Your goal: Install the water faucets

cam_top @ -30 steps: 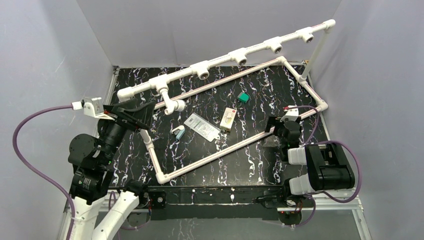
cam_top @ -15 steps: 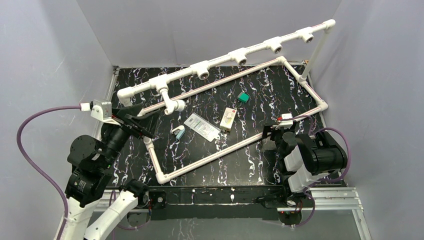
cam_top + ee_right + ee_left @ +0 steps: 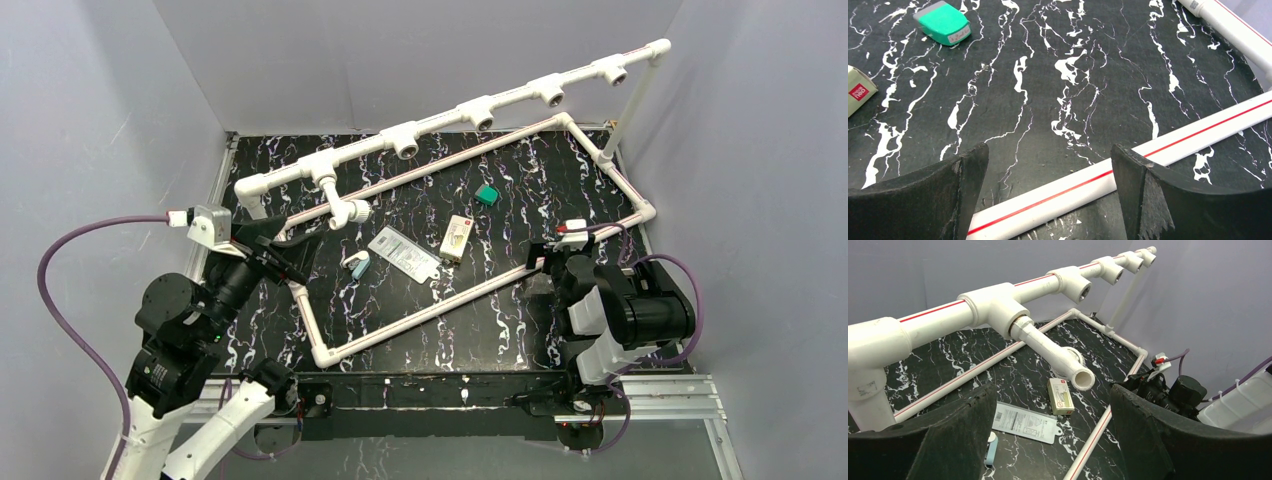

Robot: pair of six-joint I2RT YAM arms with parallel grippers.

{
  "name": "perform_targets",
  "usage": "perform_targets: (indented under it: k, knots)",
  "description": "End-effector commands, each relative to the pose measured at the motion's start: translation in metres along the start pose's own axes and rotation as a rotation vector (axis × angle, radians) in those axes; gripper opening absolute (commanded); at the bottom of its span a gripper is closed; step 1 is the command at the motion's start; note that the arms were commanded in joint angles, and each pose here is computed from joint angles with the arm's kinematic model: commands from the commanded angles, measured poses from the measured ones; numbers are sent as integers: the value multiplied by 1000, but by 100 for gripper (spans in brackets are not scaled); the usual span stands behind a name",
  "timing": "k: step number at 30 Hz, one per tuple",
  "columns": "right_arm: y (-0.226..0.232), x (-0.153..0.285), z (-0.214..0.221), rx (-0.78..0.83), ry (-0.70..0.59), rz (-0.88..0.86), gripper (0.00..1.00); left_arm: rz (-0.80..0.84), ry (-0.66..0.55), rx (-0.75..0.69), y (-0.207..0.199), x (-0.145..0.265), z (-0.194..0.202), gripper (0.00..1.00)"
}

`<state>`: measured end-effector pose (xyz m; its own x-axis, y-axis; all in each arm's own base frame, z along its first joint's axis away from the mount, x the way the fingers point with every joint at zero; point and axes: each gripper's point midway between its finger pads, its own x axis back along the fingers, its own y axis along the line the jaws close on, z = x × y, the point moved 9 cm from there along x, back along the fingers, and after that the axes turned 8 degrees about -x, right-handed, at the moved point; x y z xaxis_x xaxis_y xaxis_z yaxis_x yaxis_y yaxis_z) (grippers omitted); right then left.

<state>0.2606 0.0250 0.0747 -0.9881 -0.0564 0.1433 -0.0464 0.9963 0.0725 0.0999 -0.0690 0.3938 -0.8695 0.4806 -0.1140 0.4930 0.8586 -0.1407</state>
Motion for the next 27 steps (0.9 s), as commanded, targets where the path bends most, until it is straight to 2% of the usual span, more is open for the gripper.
perform_targets:
  k: [1,20,23,27]
  knots:
    - [-1,-8,-11,-16,-33,6,99,-6,6,-30,1,3,2,80]
    - [-8,-23,-10,-56,45,-14,99,35,87,-48,-2,-14,13,80]
    - [-12,-32,-8,-78,90,-21,99,44,88,-37,-4,-15,11,80]
    - [-14,-26,-10,-100,65,-33,99,80,77,-14,-8,-16,7,80]
